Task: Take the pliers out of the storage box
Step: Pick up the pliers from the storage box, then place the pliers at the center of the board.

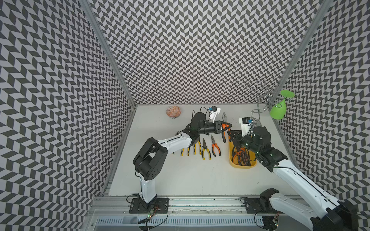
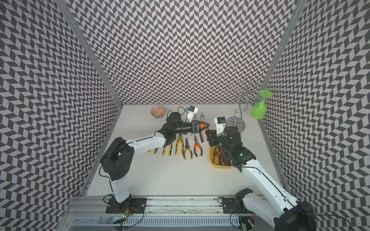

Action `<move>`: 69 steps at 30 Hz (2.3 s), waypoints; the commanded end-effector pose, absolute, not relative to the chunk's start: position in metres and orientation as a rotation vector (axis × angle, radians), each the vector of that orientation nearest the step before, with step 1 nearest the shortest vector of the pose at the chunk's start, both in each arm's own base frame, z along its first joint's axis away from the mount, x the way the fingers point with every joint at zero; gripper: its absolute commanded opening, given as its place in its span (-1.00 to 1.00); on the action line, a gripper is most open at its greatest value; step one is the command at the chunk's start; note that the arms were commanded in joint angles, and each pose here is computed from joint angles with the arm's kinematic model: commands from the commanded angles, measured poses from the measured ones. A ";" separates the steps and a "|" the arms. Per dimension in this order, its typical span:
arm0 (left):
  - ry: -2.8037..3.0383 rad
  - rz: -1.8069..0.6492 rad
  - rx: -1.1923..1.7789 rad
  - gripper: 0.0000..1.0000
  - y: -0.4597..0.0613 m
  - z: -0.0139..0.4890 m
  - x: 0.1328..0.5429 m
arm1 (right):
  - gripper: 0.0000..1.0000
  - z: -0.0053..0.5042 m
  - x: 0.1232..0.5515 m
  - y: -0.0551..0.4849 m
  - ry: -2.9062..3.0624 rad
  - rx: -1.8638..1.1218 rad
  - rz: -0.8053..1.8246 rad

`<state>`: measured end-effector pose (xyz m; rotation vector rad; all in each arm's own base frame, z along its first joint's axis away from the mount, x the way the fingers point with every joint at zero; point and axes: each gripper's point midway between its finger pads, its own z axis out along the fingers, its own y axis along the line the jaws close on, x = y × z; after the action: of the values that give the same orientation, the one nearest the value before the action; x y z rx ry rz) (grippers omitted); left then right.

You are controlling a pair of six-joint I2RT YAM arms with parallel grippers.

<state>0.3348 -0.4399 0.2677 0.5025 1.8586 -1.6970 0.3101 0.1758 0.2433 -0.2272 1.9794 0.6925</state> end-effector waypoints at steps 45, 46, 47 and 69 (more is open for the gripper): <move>2.424 -1.555 0.442 -1.00 -0.320 0.105 0.224 | 0.99 0.232 0.225 0.244 1.824 -0.985 0.672; 2.440 -1.557 0.424 -1.00 -0.322 0.102 0.218 | 0.99 0.231 0.223 0.243 1.826 -0.991 0.674; 2.452 -1.560 0.403 -1.00 -0.323 0.099 0.214 | 0.99 0.229 0.220 0.243 1.828 -0.999 0.677; 2.717 -1.302 0.171 -0.38 -0.329 0.035 0.176 | 0.99 0.235 0.190 0.237 1.751 -1.044 0.711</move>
<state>0.1663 -0.3233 0.0285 0.1658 2.7502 -1.3195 0.1915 0.2358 0.2263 -1.0386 1.7971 0.7143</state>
